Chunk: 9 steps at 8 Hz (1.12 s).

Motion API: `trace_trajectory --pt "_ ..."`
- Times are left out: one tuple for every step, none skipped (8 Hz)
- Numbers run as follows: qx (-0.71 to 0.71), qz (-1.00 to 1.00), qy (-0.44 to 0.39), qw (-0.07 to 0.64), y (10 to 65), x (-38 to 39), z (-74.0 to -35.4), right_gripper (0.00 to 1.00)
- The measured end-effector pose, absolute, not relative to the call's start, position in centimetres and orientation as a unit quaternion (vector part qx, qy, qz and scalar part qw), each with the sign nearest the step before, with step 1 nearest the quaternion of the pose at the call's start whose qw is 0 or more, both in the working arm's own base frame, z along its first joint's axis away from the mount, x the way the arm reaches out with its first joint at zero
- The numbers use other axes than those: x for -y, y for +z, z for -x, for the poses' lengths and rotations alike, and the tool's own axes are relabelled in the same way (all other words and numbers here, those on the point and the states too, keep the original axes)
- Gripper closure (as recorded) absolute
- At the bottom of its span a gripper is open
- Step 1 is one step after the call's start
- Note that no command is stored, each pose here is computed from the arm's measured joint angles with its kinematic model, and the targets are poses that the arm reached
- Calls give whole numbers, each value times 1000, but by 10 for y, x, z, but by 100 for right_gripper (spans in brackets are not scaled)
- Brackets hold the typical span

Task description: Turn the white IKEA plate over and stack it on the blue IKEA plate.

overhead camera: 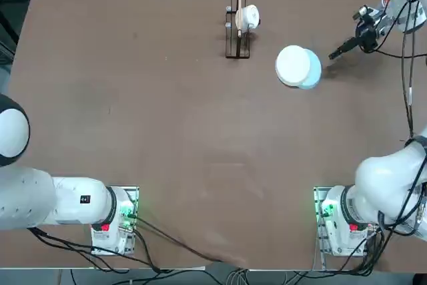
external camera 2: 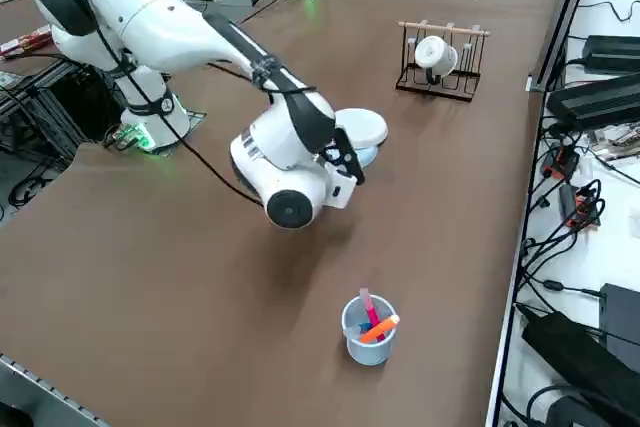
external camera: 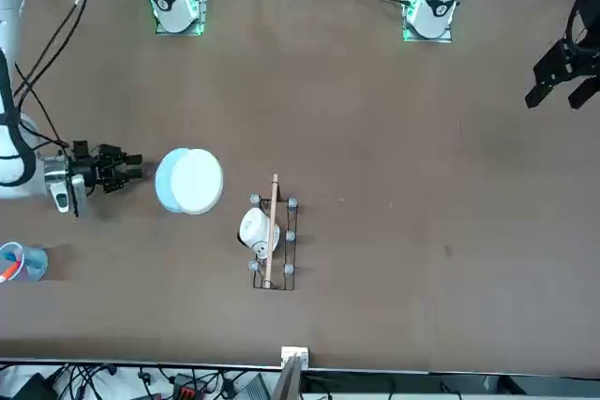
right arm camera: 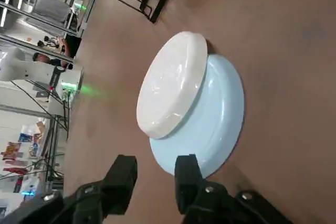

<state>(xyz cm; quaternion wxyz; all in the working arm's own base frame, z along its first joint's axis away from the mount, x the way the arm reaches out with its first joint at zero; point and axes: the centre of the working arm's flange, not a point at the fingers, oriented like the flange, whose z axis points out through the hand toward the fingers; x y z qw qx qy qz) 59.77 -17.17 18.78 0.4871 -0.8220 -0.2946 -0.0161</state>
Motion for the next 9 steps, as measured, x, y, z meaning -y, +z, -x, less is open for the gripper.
trace_trajectory --pt "291 832 -10 473 198 175 -606 32" --pt "283 842 0 460 208 175 -614 11" --pt "270 856 17 441 221 172 -623 0" --pt "252 875 43 410 243 163 -632 0" --pt "229 900 69 363 275 146 -642 0" --pt "199 926 92 306 312 118 -652 0" --pt "163 949 110 248 347 84 -657 0" --pt "124 966 120 195 373 43 -659 0" --pt "86 978 119 149 384 4 -656 0"
